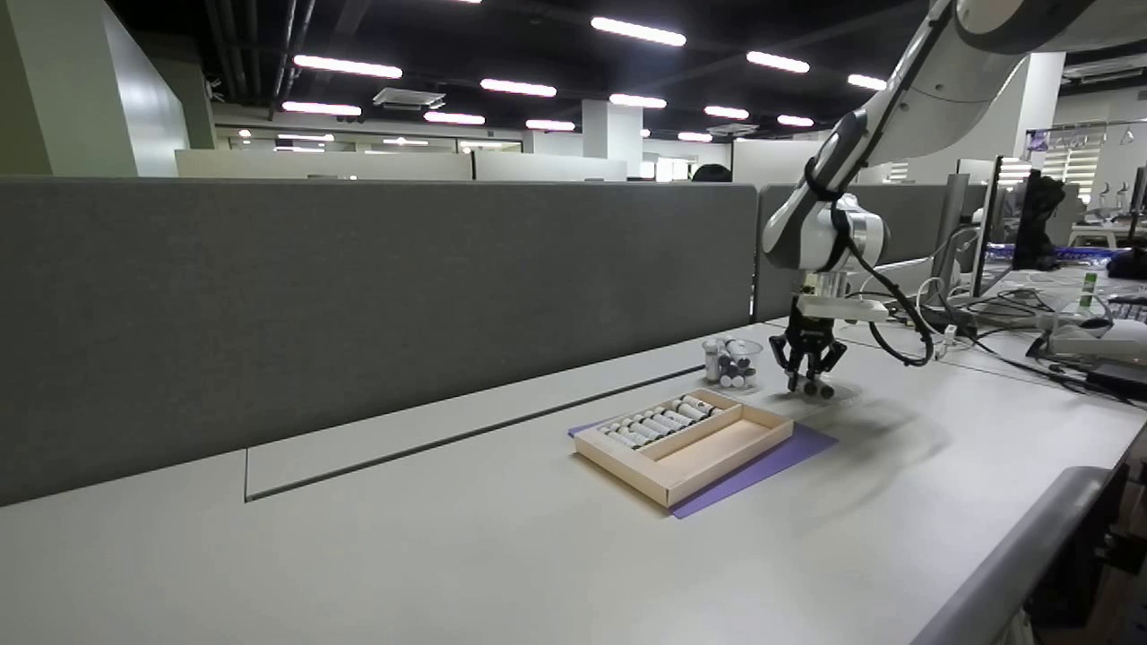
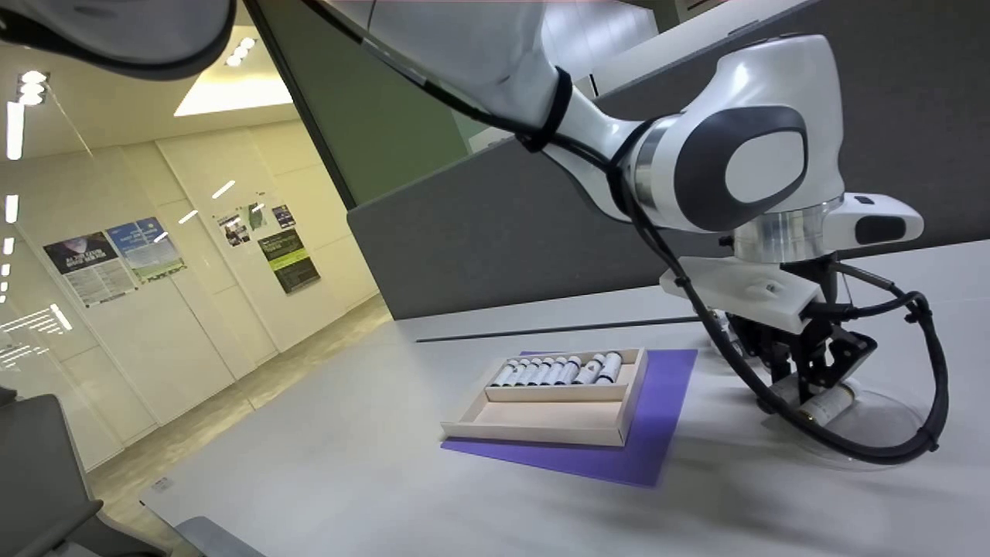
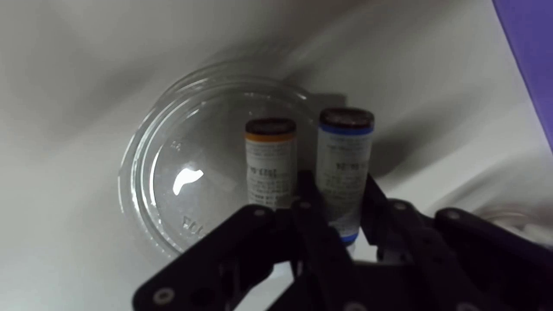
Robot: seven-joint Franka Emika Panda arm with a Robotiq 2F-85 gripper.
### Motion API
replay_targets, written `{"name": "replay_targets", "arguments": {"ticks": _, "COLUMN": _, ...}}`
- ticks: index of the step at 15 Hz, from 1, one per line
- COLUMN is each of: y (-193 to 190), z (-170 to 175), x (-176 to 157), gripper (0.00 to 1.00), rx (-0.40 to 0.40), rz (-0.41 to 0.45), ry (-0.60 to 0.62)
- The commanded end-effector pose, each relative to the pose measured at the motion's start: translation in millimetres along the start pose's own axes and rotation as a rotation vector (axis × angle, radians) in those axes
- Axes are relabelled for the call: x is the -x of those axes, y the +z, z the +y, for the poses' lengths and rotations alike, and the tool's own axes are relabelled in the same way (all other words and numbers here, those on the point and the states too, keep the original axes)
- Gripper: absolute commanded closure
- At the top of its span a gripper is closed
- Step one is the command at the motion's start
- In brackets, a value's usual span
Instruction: Pick up one bottle from the clear lid and place it on the bottom part of the tray
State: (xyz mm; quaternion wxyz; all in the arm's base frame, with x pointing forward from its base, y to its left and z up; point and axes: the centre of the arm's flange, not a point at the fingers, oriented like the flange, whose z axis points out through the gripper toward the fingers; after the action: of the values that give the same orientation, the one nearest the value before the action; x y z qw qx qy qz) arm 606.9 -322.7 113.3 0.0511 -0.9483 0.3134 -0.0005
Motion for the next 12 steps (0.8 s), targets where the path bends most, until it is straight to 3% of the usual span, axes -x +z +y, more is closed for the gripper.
{"name": "replay_targets", "arguments": {"ticks": 1, "y": -14.6, "z": -8.6, "x": 4.1, "gripper": 0.95, "rx": 0.000, "rz": -0.022, "ry": 0.006}}
{"name": "replay_targets", "arguments": {"ticks": 8, "y": -39.8, "z": -31.1, "x": 15.9, "gripper": 0.95, "rx": -0.006, "rz": 0.011, "ry": -0.065}}
{"name": "replay_targets", "arguments": {"ticks": 12, "y": -31.2, "z": -52.0, "x": 30.1, "gripper": 0.95, "rx": -0.003, "rz": -0.004, "ry": -0.132}}
